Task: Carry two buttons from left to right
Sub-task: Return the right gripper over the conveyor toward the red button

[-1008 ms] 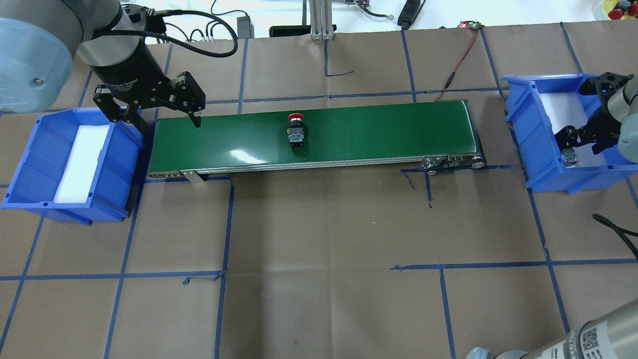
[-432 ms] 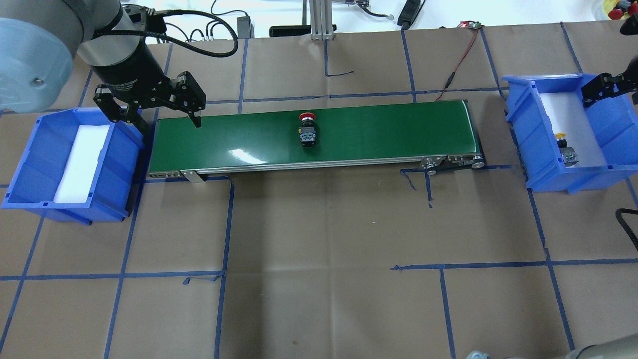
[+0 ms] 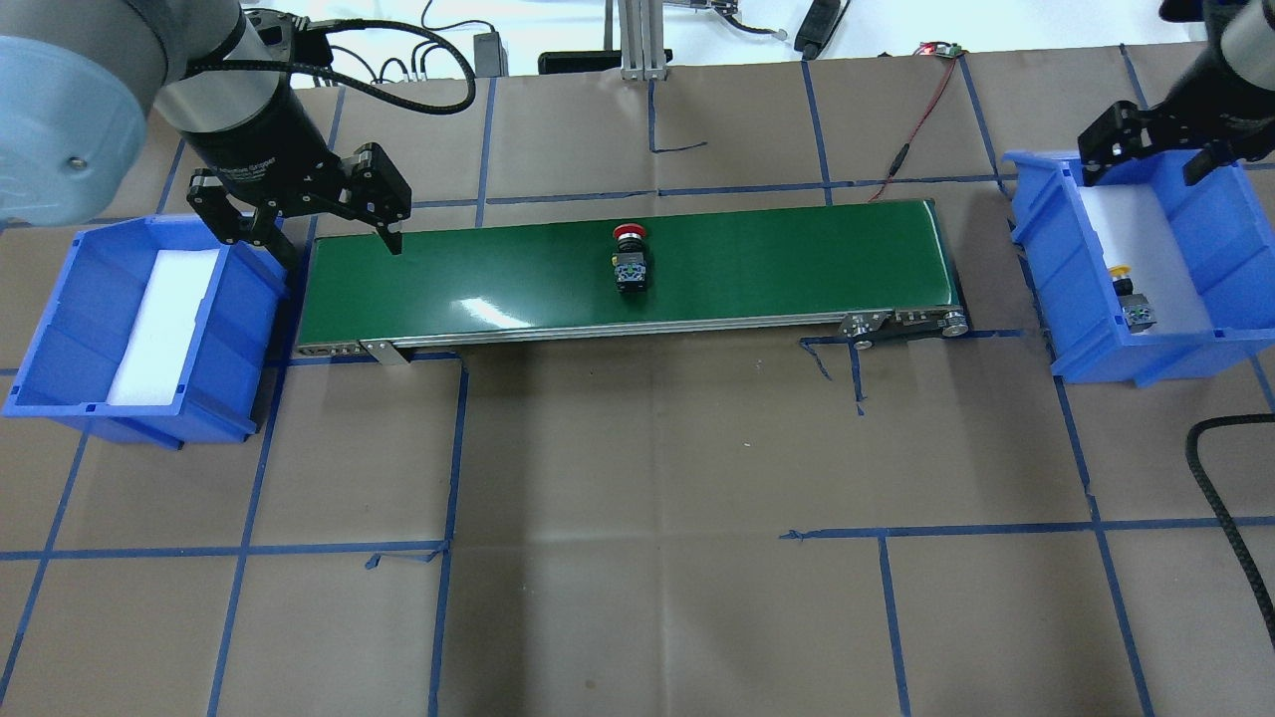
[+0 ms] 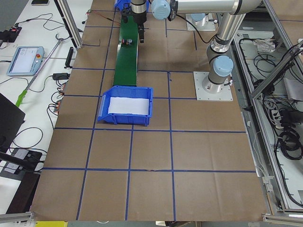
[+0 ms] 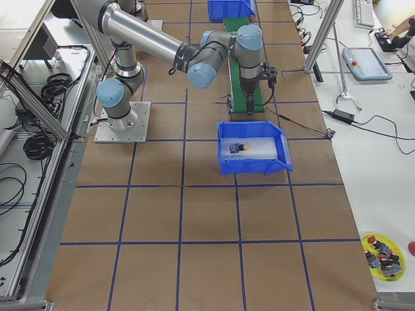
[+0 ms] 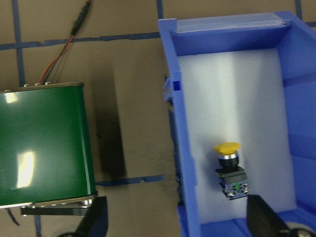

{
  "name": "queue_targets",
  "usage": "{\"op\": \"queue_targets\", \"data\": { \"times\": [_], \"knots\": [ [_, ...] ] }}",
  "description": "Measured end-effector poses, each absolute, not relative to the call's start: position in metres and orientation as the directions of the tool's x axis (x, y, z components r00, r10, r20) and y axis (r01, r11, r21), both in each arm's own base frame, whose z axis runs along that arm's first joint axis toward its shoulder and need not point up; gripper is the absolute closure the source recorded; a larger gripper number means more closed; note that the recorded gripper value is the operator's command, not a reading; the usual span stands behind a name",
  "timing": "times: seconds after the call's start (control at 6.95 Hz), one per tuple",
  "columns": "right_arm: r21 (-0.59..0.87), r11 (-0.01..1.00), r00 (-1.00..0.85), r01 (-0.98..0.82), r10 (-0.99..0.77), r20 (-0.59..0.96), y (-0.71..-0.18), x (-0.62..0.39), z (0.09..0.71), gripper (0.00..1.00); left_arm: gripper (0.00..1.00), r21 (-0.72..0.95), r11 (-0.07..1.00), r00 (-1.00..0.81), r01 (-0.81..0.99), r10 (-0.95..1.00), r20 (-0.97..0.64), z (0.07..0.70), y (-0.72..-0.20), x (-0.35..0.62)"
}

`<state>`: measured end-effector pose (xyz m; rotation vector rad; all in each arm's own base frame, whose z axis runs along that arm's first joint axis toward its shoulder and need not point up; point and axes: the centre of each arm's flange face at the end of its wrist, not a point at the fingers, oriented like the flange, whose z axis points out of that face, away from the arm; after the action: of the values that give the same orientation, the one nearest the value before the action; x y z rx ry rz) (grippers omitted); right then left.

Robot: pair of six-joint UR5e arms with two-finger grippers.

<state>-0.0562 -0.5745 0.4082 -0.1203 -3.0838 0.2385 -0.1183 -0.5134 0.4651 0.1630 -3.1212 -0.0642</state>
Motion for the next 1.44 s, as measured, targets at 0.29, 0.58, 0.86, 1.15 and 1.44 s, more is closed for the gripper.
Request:
{"op": "queue_targets", "data": {
  "times": [0.29, 0.58, 0.86, 1.15, 1.44],
  "knots": [
    [-0.15, 0.985, -0.996, 0.088, 0.09, 0.008, -0.575, 0.052, 0.409, 0.0, 0.0, 0.043, 0.994, -0.994, -0.103, -0.104, 0.013, 0.465, -0.513, -0.118],
    [-0.136, 0.987, -0.996, 0.085, 0.085, -0.007, -0.565, 0.12, 0.403, 0.0, 0.0, 0.043, 0.994, -0.995, -0.103, -0.104, 0.012, 0.465, -0.513, -0.118],
    [-0.122, 0.989, -0.997, 0.079, 0.078, -0.009, -0.563, 0.132, 0.397, 0.0, 0.0, 0.042, 0.994, -0.994, -0.104, -0.105, 0.012, 0.465, -0.513, -0.118],
    [-0.115, 0.99, -0.997, 0.077, 0.077, -0.009, -0.564, 0.133, 0.393, 0.0, 0.0, 0.041, 0.994, -0.995, -0.103, -0.104, 0.012, 0.466, -0.513, -0.118],
    [-0.104, 0.992, -0.997, 0.076, 0.076, -0.01, -0.564, 0.134, 0.387, 0.0, 0.0, 0.039, 0.994, -0.995, -0.103, -0.104, 0.012, 0.466, -0.513, -0.118]
  ]
}}
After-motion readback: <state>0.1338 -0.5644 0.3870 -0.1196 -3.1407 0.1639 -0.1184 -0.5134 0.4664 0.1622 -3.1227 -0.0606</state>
